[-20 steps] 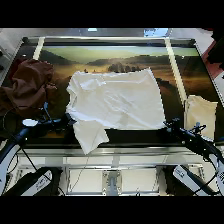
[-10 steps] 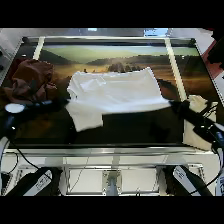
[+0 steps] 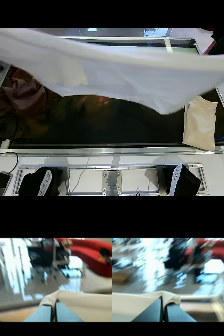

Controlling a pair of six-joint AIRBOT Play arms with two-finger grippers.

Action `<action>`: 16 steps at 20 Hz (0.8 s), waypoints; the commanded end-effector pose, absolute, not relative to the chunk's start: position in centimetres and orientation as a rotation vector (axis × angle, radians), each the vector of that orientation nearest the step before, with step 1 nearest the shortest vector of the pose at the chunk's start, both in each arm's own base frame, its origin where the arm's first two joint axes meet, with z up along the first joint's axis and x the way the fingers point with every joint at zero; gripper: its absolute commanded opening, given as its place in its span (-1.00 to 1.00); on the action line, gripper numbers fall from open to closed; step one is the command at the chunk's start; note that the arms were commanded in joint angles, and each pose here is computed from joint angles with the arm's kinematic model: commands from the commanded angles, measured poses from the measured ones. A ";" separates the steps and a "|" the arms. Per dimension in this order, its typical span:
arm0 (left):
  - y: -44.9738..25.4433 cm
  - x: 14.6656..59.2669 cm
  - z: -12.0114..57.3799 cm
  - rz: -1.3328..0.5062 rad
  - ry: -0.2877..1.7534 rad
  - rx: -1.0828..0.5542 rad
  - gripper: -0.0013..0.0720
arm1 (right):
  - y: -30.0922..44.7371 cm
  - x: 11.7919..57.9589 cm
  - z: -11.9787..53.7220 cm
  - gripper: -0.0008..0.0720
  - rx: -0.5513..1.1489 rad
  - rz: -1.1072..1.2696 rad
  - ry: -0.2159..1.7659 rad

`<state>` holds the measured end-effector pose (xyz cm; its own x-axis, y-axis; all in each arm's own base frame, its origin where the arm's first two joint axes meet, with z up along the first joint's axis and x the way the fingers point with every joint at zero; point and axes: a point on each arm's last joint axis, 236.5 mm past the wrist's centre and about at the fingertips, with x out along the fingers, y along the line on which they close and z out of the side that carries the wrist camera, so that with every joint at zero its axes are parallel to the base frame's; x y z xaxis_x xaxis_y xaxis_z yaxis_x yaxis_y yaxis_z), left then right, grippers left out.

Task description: Fold the shirts.

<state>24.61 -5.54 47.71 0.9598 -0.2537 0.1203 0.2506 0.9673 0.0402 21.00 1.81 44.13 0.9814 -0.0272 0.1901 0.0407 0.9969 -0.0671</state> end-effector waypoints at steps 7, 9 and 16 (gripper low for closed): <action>-6.3 33.0 38.0 -0.387 0.340 -0.149 -0.93 | 2.3 29.0 43.6 -0.91 0.241 0.473 -0.042; -7.1 37.6 31.7 -0.438 0.526 -0.205 -0.93 | 0.6 34.1 36.3 -0.91 0.289 0.479 0.175; -8.0 49.9 4.4 -0.235 1.018 -0.100 -0.93 | 3.5 48.0 5.3 -0.91 0.230 0.350 0.820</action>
